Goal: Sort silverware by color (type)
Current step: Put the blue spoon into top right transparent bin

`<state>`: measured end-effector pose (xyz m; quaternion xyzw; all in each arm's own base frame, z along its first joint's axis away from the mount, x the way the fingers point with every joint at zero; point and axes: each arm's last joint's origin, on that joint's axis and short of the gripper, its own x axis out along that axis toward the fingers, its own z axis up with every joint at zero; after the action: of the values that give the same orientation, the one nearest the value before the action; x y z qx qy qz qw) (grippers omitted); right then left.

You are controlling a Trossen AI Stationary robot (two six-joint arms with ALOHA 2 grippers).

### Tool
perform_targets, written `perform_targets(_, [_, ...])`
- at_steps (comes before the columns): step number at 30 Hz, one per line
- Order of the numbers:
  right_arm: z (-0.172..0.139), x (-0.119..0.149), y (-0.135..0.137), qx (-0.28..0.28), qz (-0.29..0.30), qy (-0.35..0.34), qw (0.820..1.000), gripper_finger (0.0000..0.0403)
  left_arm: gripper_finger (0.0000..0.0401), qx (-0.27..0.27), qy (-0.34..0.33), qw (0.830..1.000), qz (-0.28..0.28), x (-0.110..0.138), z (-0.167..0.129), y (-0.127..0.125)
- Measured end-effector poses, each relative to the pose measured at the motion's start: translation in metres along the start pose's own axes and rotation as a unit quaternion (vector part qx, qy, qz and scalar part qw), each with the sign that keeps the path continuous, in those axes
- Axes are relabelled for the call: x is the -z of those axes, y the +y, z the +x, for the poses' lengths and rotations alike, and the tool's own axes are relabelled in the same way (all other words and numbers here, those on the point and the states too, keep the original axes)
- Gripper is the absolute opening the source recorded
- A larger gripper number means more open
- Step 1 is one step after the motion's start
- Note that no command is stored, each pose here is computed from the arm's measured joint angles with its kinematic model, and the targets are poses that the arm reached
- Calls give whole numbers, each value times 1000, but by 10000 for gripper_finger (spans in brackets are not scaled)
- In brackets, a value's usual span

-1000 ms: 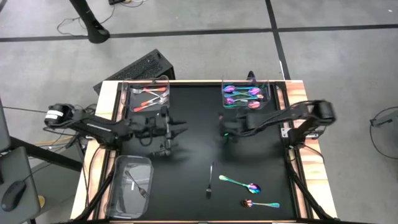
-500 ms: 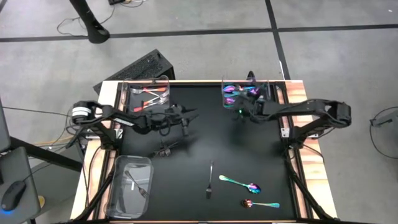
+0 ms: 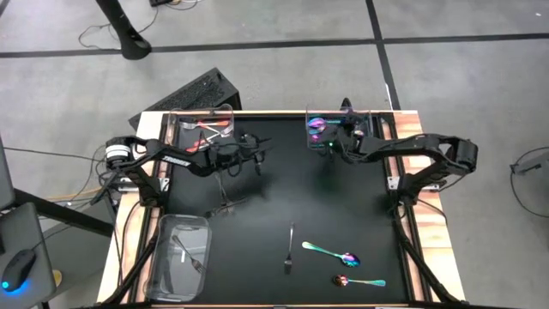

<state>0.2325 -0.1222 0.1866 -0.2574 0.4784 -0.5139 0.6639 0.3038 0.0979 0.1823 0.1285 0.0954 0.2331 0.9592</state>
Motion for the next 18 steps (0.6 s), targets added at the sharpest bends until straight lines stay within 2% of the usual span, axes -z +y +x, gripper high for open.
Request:
perform_targets(5, [-45,-15,-4,-33,79,-55,995,164,125,24,4,999,-45,13,-4,3])
perform_targets(7, [-64,-23,-10,-64,147,-81,984,164,125,44,10,997,-63,16,-7,-3])
perform_targets(9, [-82,-26,-13,-134,201,-93,966,161,125,55,11,996,-65,17,-10,-10])
perform_targets(11, [-99,-32,-14,-235,258,-107,931,158,125,62,10,996,-63,15,-14,-18])
perform_targets(13, [-111,-29,-6,-310,270,-98,906,154,125,71,0,996,-58,9,-18,-27])
perform_targets(15, [-124,-27,2,-358,276,-90,887,149,125,84,-17,995,-46,1,-29,-36])
perform_targets(18, [-144,-17,15,-386,277,-68,877,139,125,77,-37,996,-26,-5,-57,-41])
